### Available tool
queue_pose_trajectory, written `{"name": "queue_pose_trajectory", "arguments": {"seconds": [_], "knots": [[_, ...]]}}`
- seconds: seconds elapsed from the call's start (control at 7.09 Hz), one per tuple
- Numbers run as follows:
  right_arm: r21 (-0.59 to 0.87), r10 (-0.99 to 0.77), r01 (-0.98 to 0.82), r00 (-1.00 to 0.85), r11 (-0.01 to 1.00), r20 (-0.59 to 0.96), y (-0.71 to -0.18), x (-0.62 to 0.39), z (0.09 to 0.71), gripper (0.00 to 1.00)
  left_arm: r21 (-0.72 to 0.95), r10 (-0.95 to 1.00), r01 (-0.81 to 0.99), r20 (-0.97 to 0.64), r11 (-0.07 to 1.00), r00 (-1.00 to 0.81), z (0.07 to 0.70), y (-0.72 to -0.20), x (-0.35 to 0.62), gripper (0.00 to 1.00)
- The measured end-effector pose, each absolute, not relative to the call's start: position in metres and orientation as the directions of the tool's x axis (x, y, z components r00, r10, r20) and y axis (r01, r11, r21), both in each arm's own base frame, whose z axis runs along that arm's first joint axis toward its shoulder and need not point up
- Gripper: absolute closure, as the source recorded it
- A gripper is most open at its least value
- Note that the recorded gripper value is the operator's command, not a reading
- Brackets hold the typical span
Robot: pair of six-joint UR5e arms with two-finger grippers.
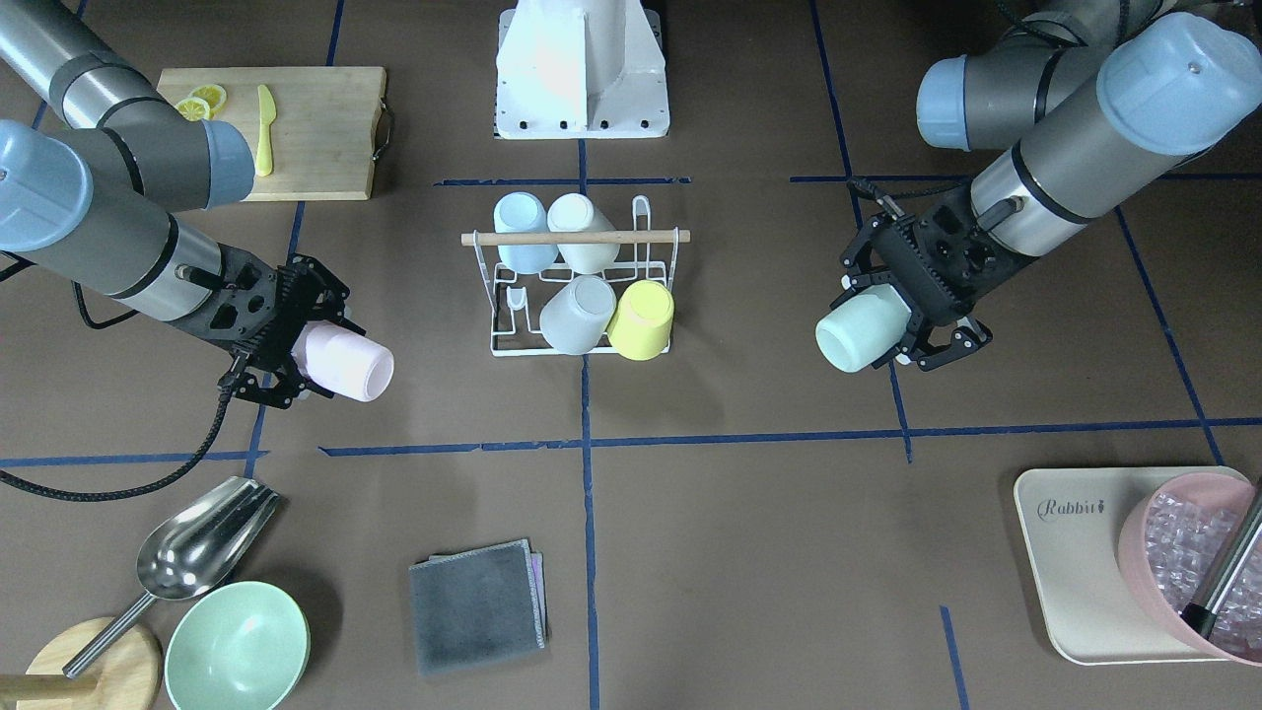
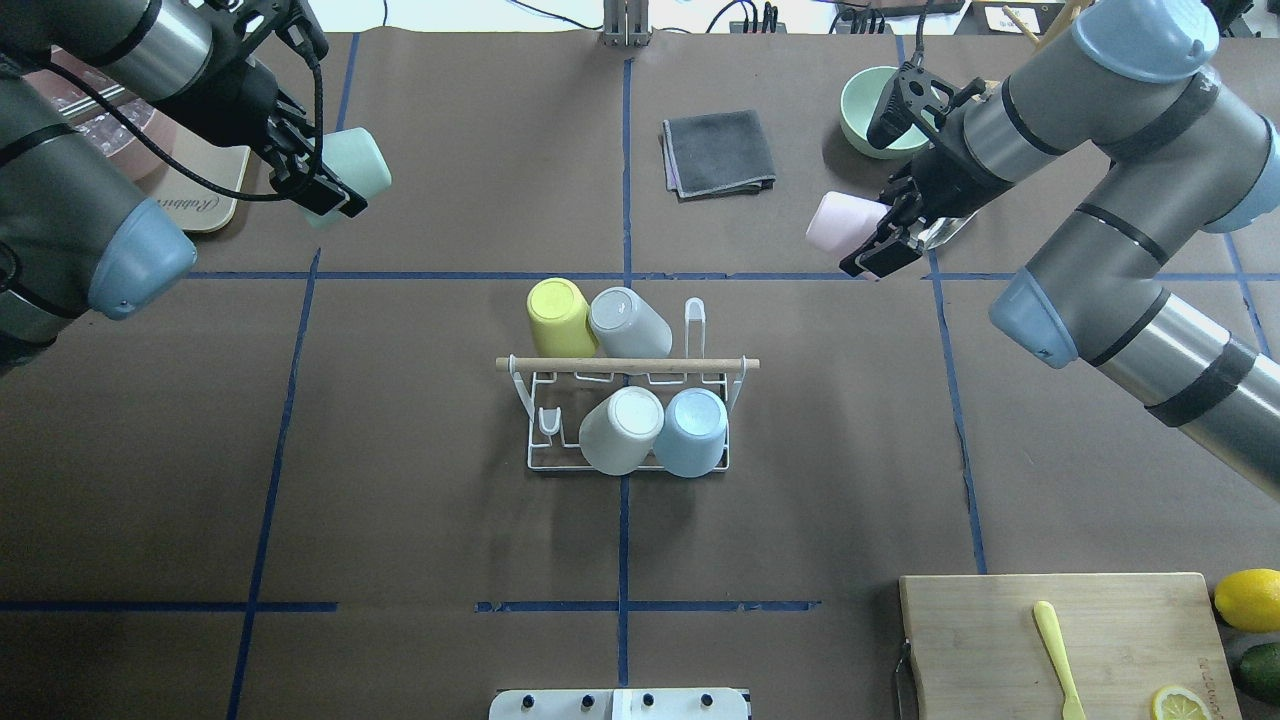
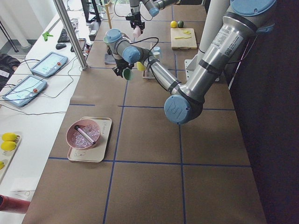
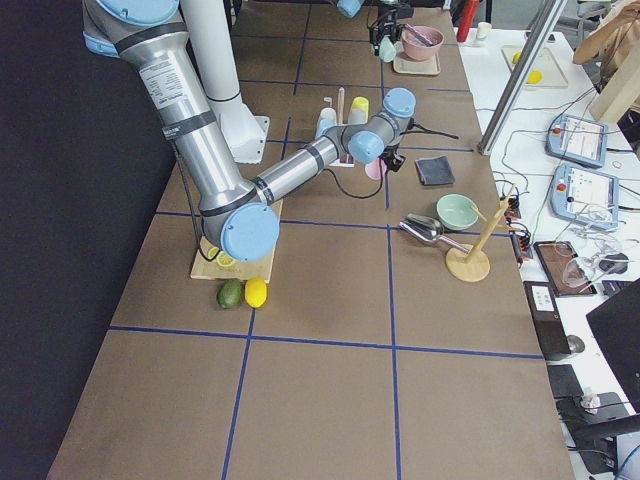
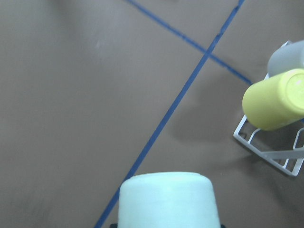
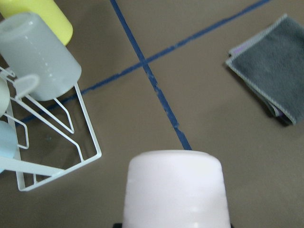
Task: Place cup on cup holder
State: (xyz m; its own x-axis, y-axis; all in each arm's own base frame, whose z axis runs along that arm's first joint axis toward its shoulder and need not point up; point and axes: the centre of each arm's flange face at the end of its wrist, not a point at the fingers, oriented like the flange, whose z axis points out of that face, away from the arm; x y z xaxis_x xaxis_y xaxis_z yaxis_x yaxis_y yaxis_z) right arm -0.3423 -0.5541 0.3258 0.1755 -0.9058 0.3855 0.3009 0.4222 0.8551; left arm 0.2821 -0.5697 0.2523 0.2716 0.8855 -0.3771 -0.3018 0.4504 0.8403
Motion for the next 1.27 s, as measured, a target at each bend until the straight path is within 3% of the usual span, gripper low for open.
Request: {"name": "queue_pose_trajectory", "arguments": {"seconds": [0.42,0.71,1.27], "knots": [[0.945,-0.946,0.087,0.106,0.316,0.307,-0.537,-0.360,0.312,0.97,0.945,0.891,-0.057,-0.283,0.323,0.354,0.226,-0.541,0.273,0.98],[0.948,-0.939,-0.046,0.137,0.313,0.317,-0.529,-0.366,0.298,0.97,0.968,0.900,0.103,-0.250,0.228,0.358,0.210,-0.512,0.291,0.98],[0.882,-0.919,-0.376,0.155,0.284,0.362,-0.494,-0.400,0.302,0.97,0.885,0.891,0.457,-0.276,0.089,0.360,0.207,-0.398,0.355,0.97]]}}
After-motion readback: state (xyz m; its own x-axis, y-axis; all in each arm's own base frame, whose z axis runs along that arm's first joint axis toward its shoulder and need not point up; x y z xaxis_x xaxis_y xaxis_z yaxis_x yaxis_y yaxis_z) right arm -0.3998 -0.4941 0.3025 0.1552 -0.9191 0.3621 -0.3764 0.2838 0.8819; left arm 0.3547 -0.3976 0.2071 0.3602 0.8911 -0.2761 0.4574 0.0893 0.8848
